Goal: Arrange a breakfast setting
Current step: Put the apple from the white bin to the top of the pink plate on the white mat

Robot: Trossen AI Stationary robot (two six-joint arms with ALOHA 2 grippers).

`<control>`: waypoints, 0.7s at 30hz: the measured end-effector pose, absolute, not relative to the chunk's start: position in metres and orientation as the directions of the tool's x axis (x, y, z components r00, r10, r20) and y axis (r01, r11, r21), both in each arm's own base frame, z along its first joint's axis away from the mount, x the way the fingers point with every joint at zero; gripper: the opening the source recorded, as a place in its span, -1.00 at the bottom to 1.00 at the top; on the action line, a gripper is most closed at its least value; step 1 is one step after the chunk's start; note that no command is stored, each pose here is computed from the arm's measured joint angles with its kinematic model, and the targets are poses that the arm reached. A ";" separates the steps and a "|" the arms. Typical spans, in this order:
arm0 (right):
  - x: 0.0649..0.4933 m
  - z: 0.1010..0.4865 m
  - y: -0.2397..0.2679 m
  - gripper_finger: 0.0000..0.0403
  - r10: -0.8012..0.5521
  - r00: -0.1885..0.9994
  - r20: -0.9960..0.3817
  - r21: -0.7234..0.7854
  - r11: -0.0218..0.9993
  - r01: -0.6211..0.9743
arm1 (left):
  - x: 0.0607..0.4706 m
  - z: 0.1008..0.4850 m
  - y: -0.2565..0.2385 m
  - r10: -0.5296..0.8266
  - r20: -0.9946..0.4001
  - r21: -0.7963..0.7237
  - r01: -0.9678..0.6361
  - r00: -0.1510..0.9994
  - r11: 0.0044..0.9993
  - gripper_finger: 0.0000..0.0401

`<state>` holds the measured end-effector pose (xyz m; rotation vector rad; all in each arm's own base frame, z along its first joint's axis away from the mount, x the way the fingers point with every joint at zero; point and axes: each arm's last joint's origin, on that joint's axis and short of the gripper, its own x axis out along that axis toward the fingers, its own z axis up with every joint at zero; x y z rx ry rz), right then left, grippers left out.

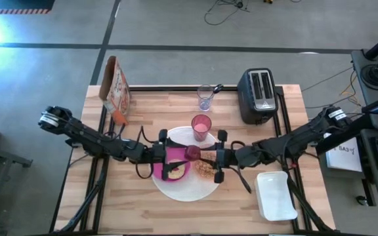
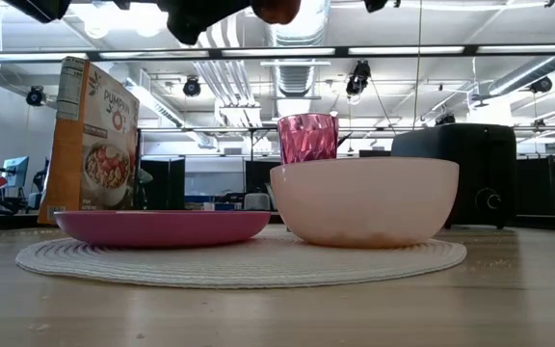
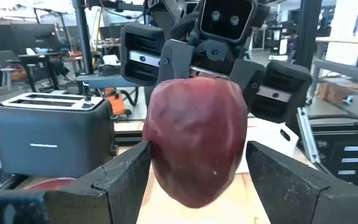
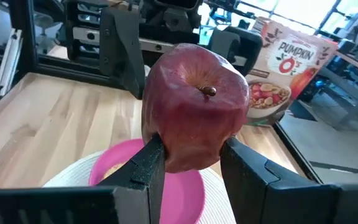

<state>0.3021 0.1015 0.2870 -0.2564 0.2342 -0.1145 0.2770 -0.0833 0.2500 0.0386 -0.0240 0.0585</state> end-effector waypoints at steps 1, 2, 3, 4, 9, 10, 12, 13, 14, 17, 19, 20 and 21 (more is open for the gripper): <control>0.303 0.288 0.102 -0.40 -0.136 0.967 -0.216 -0.268 0.961 0.076 | 0.279 0.252 -0.084 0.068 0.029 0.048 -0.070 0.997 0.996 0.25; 0.304 0.289 0.103 -0.40 -0.132 0.968 -0.215 -0.270 0.960 0.071 | 0.280 0.253 -0.084 0.070 0.031 0.059 -0.072 0.997 0.996 0.26; 0.305 0.291 0.103 -0.40 -0.131 0.968 -0.213 -0.271 0.960 0.070 | 0.282 0.255 -0.085 0.071 0.037 0.065 -0.073 0.997 0.995 0.26; 0.305 0.292 0.103 -0.40 -0.130 0.969 -0.210 -0.271 0.960 0.070 | 0.284 0.257 -0.086 0.071 0.043 0.070 -0.074 0.997 0.995 0.27; 0.305 0.293 0.104 -0.40 -0.128 0.969 -0.210 -0.274 0.959 0.068 | 0.288 0.260 -0.087 0.071 0.047 0.076 -0.074 0.996 0.994 0.27; 0.305 0.294 0.103 -0.40 -0.128 0.969 -0.211 -0.275 0.959 0.067 | 0.288 0.260 -0.087 0.070 0.046 0.076 -0.073 0.997 0.994 0.27; 0.305 0.293 0.103 -0.40 -0.125 0.968 -0.219 -0.276 0.959 0.062 | 0.288 0.260 -0.087 0.067 0.043 0.076 -0.070 0.997 0.995 0.26; 0.304 0.293 0.103 -0.40 -0.123 0.968 -0.220 -0.276 0.959 0.059 | 0.288 0.260 -0.087 0.066 0.042 0.076 -0.069 0.997 0.995 0.25; 0.304 0.293 0.103 -0.40 -0.122 0.968 -0.219 -0.276 0.959 0.058 | 0.288 0.260 -0.087 0.064 0.043 0.075 -0.067 0.997 0.995 0.23; 0.304 0.293 0.104 -0.40 -0.117 0.969 -0.220 -0.272 0.961 0.054 | 0.288 0.261 -0.088 0.054 0.047 0.070 -0.058 0.997 0.996 0.17; 0.305 0.293 0.104 -0.40 -0.113 0.969 -0.220 -0.263 0.963 0.053 | 0.288 0.261 -0.088 0.050 0.049 0.068 -0.053 0.998 0.996 0.09; 0.305 0.293 0.104 -0.40 -0.113 0.969 -0.221 -0.263 0.963 0.052 | 0.288 0.261 -0.088 0.050 0.048 0.068 -0.053 0.998 0.996 0.05; 0.305 0.293 0.104 -0.40 -0.113 0.969 -0.222 -0.264 0.963 0.052 | 0.288 0.261 -0.088 0.049 0.048 0.067 -0.052 0.998 0.996 0.00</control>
